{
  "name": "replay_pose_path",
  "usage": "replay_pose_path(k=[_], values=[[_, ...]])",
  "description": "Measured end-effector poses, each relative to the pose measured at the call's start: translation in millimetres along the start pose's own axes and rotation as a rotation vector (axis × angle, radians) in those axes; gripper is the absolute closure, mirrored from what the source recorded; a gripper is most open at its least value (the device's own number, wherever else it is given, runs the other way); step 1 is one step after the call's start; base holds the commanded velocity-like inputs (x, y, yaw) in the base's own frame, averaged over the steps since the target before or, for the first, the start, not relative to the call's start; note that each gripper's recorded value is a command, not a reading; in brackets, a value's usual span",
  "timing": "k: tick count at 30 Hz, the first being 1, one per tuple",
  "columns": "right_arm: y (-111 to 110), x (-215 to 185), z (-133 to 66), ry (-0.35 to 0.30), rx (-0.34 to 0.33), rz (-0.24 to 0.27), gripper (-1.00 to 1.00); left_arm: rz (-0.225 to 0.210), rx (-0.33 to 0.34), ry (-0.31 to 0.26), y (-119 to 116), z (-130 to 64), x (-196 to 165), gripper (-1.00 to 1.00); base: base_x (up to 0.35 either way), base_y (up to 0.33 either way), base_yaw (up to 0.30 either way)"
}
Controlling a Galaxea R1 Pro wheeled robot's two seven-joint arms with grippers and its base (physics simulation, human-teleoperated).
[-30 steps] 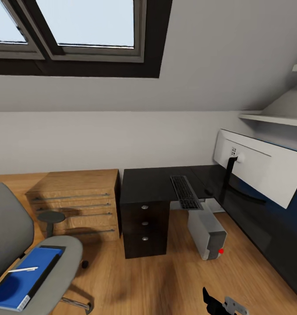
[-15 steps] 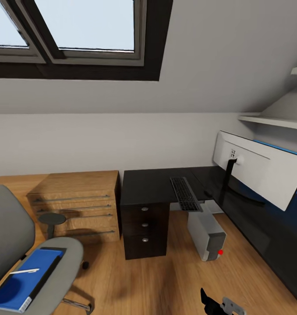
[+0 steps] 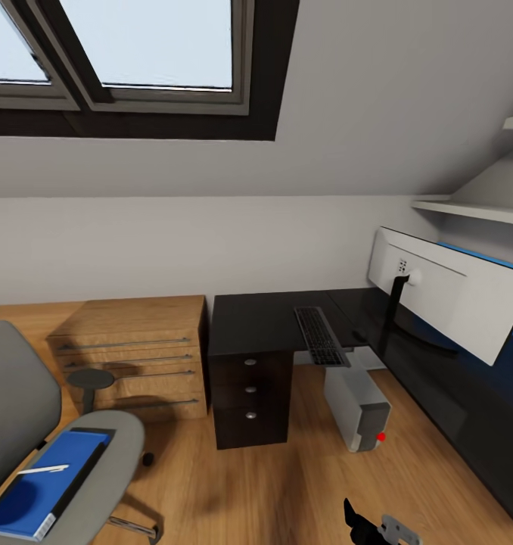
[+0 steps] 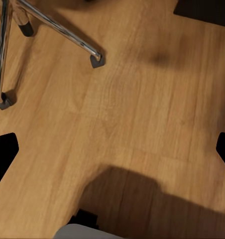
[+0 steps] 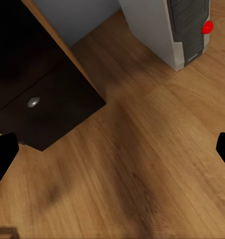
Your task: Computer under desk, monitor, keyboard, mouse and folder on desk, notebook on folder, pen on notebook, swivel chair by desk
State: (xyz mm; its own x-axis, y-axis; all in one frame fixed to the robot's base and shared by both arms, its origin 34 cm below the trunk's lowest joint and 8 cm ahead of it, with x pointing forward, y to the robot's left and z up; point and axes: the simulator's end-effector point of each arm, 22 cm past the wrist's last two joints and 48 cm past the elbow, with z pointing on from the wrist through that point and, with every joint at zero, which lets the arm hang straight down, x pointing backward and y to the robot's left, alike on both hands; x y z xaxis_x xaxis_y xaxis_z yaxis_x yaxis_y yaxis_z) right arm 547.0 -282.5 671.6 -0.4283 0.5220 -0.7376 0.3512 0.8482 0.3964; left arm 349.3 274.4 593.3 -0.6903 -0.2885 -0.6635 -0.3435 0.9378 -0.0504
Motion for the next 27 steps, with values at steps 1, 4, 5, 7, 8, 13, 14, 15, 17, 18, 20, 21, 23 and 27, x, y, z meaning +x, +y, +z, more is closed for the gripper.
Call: replay_pose_path(k=[1,4,5,7,8,13,14,15,17,18,20,21,23,27], values=[[0.7,0.5,-0.1,0.0,0.0,0.001,-1.0,0.0,0.0,-0.001,0.0,0.0,-0.3,-1.0,0.0,0.0,0.066],[2.0,1.6,-0.2,0.002,0.0,0.003,-1.0,0.0,0.0,-0.004,-0.1,0.0,-0.9,-1.0,0.0,0.0,0.038],[2.3,1.9,-0.2,0.002,0.0,0.003,-1.0,0.0,0.0,-0.005,-0.1,0.0,-1.0,-1.0,0.0,0.0,0.024],[2.6,2.2,-0.2,0.002,0.0,0.004,-1.0,0.0,0.001,-0.005,-0.1,0.0,-1.1,-1.0,0.0,0.0,0.017],[2.7,2.3,-0.3,0.002,0.0,0.004,-1.0,0.0,0.001,-0.005,-0.1,0.0,-1.2,-1.0,0.0,0.0,0.012],[3.5,2.8,-0.3,0.003,0.0,0.005,-1.0,0.0,0.001,-0.005,-0.1,0.0,-1.1,-1.0,0.0,-0.059,0.007],[3.7,2.9,-0.3,0.003,0.0,0.005,-1.0,0.0,0.001,-0.005,-0.1,0.0,-1.1,-1.0,0.0,-0.163,0.003],[3.7,3.0,-0.3,0.003,0.0,0.005,-1.0,0.0,0.001,-0.005,-0.1,0.0,-1.0,-1.0,0.0,-0.213,0.002],[3.7,2.9,-0.3,0.003,0.0,0.005,-1.0,0.0,0.001,-0.005,-0.1,0.0,-1.0,-1.0,0.0,-0.239,0.001],[3.8,3.0,-0.3,0.003,0.0,0.005,-1.0,0.0,0.001,-0.004,-0.1,0.0,-1.0,-1.0,0.0,-0.257,0.001],[3.9,3.1,-0.3,0.003,0.0,0.005,-1.0,0.0,0.001,-0.004,-0.1,0.0,-1.0,-1.0,0.0,-0.264,0.001],[3.9,3.1,-0.4,0.003,0.0,0.005,-1.0,0.0,0.001,-0.004,-0.1,0.0,-1.0,-1.0,0.0,-0.246,0.001],[4.5,3.6,-0.4,0.004,0.0,0.005,-1.0,0.0,0.001,-0.004,-0.1,0.0,-1.0,-1.0,0.0,-0.193,0.0],[10.2,7.3,-0.8,0.008,-0.007,0.009,-1.0,0.0,0.001,-0.005,-0.1,0.0,-1.0,-1.0,0.0,-0.089,0.0]])
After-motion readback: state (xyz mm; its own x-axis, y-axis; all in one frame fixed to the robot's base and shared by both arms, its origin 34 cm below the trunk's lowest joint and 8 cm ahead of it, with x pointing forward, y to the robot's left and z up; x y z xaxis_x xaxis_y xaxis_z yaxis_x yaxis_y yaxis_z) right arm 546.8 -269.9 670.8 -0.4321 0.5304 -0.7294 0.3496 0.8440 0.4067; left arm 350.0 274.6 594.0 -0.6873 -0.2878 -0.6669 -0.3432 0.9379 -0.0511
